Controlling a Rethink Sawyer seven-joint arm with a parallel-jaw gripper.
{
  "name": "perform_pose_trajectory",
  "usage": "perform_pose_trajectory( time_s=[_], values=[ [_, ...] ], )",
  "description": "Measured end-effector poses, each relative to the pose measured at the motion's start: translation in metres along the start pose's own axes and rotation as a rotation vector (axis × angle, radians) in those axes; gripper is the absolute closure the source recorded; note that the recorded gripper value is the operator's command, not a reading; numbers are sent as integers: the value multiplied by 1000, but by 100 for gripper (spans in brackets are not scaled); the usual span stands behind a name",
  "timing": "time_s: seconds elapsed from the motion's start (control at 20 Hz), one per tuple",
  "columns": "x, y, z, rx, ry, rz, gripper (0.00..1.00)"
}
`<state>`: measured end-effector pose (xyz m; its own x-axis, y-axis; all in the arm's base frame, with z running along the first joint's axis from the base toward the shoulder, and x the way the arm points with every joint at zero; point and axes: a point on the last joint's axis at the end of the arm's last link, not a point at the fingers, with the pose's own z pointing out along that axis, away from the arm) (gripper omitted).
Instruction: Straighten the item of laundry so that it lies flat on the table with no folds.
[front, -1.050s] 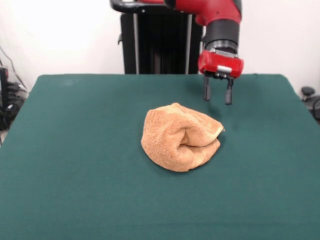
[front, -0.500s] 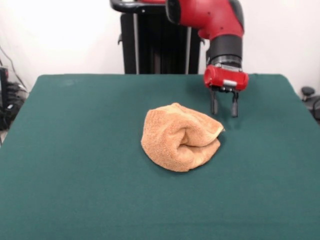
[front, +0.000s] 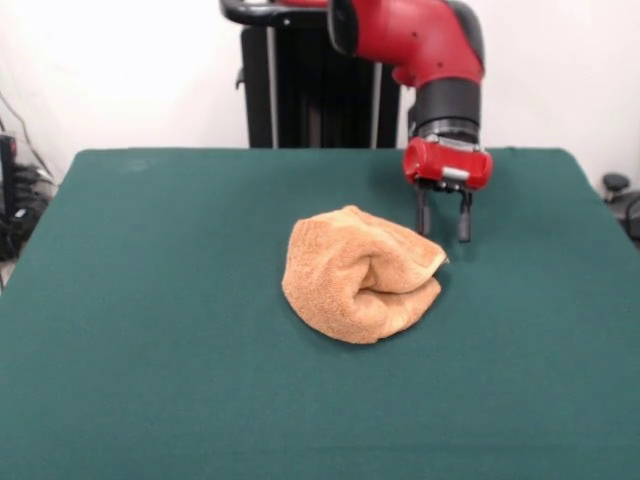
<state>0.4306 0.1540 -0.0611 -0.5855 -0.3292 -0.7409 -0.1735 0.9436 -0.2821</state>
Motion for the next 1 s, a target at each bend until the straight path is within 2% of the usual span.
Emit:
perform_pose_trajectory(
  time_s=[0.6,1.0],
  values=[
    [-8,-27,-2,48,-42,-44,0],
    [-13,-26,-5,46,-74,-65,0]
  ],
)
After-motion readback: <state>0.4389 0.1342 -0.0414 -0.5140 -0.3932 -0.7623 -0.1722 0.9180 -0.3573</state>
